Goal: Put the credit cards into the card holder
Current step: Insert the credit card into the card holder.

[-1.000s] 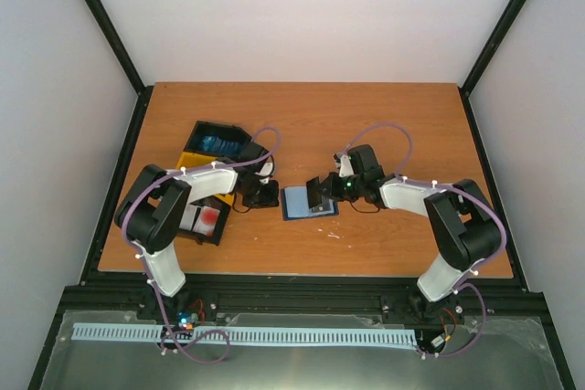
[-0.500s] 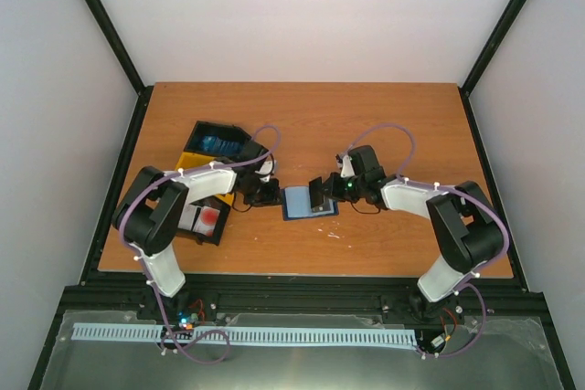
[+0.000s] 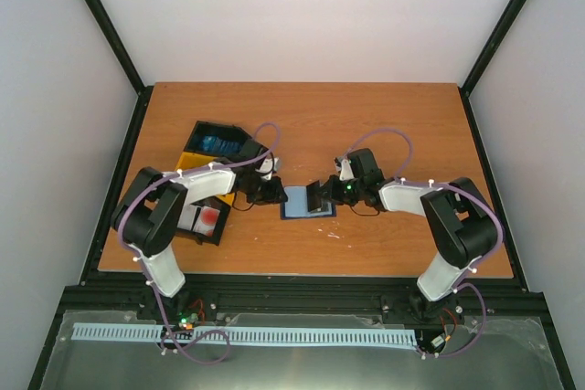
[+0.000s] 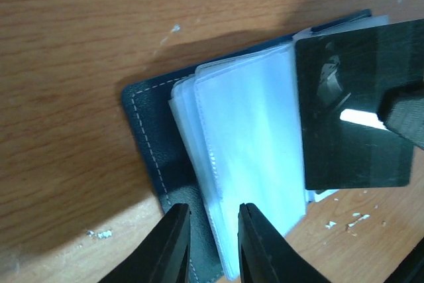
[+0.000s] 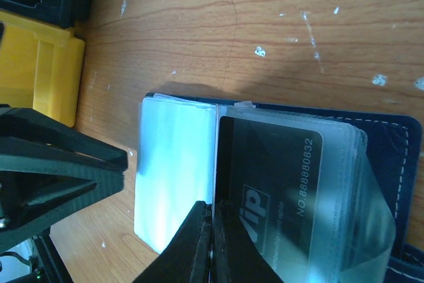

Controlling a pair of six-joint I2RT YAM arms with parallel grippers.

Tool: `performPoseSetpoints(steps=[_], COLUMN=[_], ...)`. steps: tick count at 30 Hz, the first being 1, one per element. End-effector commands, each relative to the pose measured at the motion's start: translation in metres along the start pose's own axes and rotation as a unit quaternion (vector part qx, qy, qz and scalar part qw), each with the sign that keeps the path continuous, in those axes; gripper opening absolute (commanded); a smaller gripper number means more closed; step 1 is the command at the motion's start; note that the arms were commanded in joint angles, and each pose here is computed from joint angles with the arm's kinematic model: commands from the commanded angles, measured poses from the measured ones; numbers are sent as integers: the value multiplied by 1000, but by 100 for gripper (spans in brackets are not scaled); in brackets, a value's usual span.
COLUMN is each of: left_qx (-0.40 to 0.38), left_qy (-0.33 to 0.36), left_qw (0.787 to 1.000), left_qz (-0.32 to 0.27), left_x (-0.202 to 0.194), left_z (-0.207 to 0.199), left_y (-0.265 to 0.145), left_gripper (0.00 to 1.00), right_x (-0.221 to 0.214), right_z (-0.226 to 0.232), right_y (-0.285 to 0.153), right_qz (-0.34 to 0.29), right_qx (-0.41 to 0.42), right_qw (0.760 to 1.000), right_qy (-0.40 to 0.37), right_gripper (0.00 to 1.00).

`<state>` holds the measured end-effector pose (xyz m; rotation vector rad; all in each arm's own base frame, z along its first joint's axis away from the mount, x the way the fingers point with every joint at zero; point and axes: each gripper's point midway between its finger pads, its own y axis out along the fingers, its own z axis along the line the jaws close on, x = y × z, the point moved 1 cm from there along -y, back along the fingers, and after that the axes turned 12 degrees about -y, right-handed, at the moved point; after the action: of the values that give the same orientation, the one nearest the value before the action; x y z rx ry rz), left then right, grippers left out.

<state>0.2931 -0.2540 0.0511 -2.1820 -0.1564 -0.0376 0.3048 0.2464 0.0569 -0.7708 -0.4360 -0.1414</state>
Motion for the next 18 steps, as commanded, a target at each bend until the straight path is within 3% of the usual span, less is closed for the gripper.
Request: performPoseSetpoints(steps=[1,18], left_qx=[9,58], left_qy=[-8,-32], left_qw=[1000,997], left_qz=[7,28], left_x=[3,0], left_z=[2,23], left_y=[8,22], left_gripper=[21,7], right_x=[-6,-12], right_z=[2,-1], right_y=[6,14], right_qz=[4,8], right_qx=[14,32], right_qw=[1000,998], right_qy=[6,57], right_gripper=[3,3])
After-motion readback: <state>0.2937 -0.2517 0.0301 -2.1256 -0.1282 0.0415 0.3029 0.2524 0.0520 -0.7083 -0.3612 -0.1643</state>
